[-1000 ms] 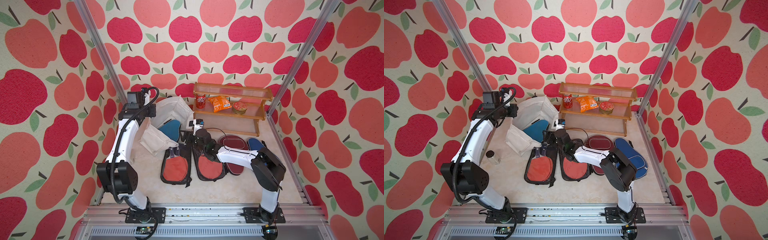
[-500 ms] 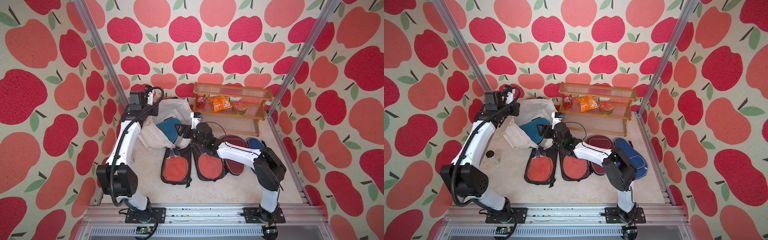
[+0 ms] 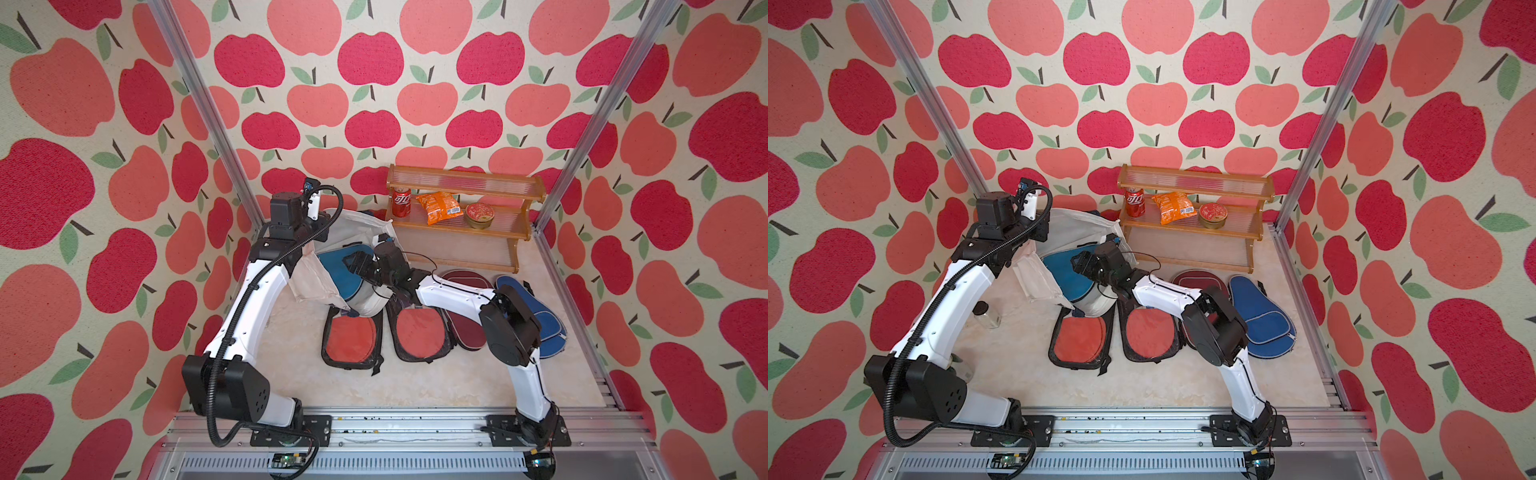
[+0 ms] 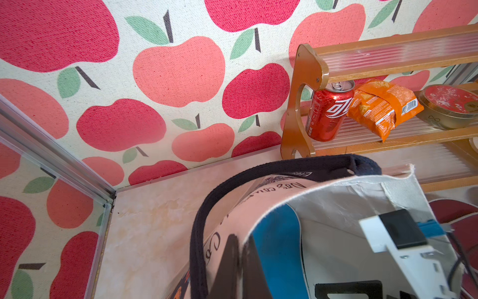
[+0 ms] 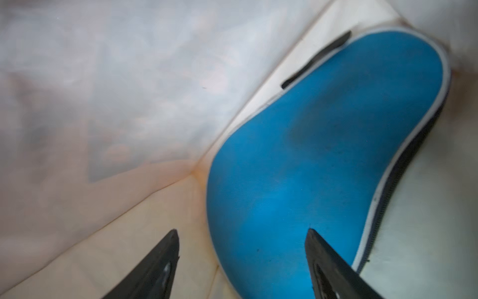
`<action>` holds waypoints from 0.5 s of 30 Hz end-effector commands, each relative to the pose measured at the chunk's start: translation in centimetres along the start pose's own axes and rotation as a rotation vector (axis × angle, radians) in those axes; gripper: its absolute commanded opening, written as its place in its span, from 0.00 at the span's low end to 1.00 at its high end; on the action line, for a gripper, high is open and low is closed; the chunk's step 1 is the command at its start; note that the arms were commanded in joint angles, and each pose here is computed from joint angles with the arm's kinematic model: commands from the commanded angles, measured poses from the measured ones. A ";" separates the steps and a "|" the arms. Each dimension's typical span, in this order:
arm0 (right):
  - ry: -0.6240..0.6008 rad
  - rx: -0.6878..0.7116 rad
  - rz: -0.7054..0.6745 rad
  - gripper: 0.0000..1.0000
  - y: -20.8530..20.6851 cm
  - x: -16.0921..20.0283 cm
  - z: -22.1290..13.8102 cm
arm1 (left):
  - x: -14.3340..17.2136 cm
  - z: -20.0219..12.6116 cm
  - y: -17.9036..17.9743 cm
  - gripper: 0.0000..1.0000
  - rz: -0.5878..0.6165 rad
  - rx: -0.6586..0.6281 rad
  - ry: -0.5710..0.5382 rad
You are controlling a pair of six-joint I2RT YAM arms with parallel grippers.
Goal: Remove the ping pong set from the canvas bag
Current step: Pick up the ping pong set from the canvas bag.
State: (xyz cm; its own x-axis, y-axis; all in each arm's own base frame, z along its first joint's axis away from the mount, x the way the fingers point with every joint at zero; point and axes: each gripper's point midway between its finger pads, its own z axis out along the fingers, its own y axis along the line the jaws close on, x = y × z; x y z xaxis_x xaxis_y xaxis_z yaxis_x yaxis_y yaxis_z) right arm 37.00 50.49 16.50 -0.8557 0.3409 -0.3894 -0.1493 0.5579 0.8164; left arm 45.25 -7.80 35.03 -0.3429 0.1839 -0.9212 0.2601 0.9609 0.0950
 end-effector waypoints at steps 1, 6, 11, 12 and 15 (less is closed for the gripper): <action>-0.008 0.151 0.090 0.80 -2.8 -0.3 0.5 | -5.0 -2.6 0.7 0.00 0.028 -0.053 -0.192; -0.027 0.274 0.082 0.82 -5.0 -0.1 0.5 | -3.8 -2.1 0.4 0.00 0.014 -0.057 -0.169; -0.054 0.363 0.044 0.85 -6.0 -0.5 -0.1 | -2.9 -1.8 -0.1 0.00 -0.004 -0.053 -0.159; -0.059 0.381 0.044 0.86 -6.3 -0.6 -0.3 | -2.7 -1.8 -0.3 0.00 -0.007 -0.052 -0.158; -0.044 0.392 0.069 0.92 -7.2 -0.4 0.2 | -2.3 -1.7 -0.7 0.00 -0.018 -0.041 -0.151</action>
State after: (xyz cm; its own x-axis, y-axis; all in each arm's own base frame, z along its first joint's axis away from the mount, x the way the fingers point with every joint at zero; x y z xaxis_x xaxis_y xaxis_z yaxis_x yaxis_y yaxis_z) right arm 38.23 48.07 13.16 -0.8365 0.4078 -0.3659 0.0501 0.7219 0.6902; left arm 44.71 -8.30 33.70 -0.3298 0.1818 -0.9264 0.2345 0.9663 0.1062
